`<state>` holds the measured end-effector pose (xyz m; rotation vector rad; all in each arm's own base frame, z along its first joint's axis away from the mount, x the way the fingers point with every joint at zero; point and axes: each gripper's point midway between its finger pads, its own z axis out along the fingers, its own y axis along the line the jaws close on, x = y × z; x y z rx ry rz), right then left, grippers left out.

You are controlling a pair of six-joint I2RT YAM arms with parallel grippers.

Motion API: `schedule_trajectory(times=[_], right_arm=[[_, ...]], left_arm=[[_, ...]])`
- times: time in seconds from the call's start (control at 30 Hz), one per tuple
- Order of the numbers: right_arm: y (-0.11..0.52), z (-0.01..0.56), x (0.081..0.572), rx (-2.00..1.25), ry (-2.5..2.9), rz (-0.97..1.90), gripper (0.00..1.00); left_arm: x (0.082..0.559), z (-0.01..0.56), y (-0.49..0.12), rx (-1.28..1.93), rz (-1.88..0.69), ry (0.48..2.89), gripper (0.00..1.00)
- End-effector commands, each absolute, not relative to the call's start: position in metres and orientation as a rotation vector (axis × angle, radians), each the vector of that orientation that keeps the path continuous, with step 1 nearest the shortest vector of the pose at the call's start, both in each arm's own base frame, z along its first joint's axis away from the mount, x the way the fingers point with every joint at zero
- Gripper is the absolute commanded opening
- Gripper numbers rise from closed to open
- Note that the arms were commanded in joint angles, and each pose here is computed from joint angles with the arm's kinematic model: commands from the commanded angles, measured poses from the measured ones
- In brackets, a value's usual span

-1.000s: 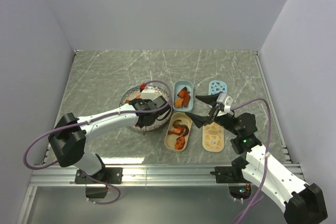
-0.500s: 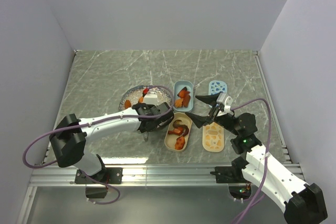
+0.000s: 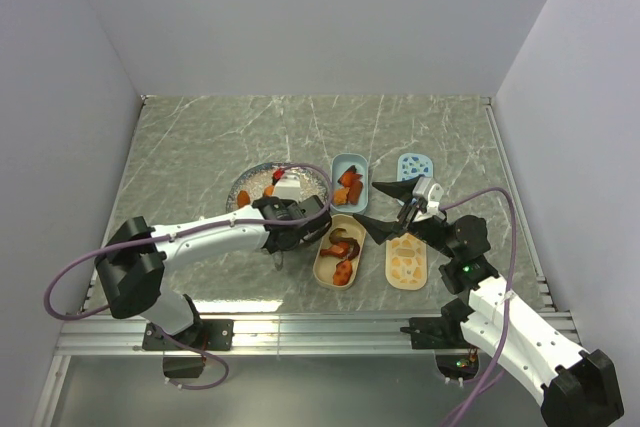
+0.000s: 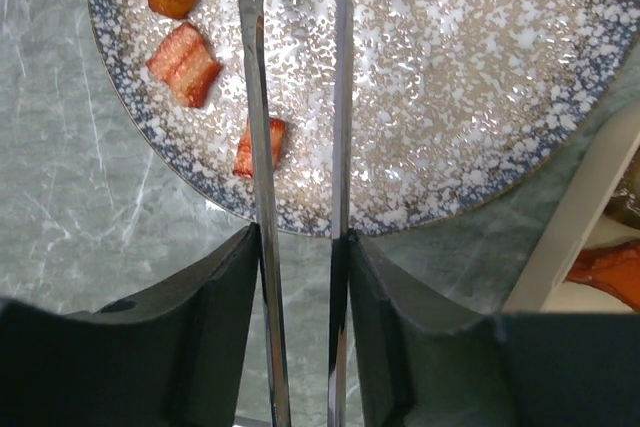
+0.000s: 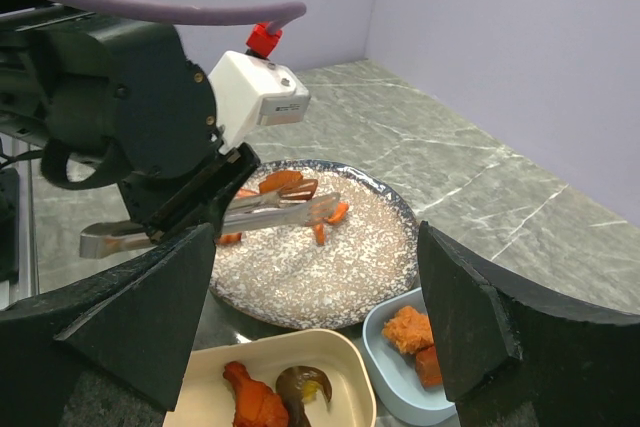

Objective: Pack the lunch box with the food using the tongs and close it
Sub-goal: Pick up the food using the clamp

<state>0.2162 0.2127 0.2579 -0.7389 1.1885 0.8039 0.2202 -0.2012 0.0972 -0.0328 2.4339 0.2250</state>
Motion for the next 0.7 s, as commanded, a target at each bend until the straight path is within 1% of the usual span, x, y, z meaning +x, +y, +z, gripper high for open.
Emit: schedule_trajectory(times=[0.0, 0.07, 0.1, 0.33, 0.43, 0.47, 0.6, 0.67], right_arm=[[0.212, 0.268, 0.213, -0.744, 1.140, 0.796, 0.88], [0.212, 0.269, 0.213, -0.747, 1.139, 0.799, 0.88], [0.212, 0.269, 0.213, -0.747, 1.139, 0.800, 0.88], [0.212, 0.268, 0.213, -0.745, 1.141, 0.799, 0.88], [0.212, 0.269, 0.213, -0.746, 1.139, 0.798, 0.88], [0.212, 0.269, 0.213, -0.746, 1.139, 0.798, 0.88], [0.212, 0.268, 0.213, -0.747, 1.140, 0.797, 0.88], [0.212, 0.268, 0.214, -0.746, 1.142, 0.796, 0.88]], left_arm=[[0.232, 0.098, -0.204, -0.050, 0.197, 2.423, 0.48], [0.233, 0.095, -0.199, -0.059, 0.209, 2.427, 0.54], [0.234, 0.097, -0.199, -0.060, 0.203, 2.423, 0.55], [0.239, 0.105, -0.213, -0.029, 0.110, 2.406, 0.54], [0.241, 0.100, -0.216, 0.002, 0.081, 2.420, 0.51], [0.242, 0.098, -0.216, 0.005, 0.085, 2.423, 0.49], [0.243, 0.095, -0.212, -0.005, 0.107, 2.427, 0.46], [0.244, 0.096, -0.210, -0.011, 0.104, 2.424, 0.41]])
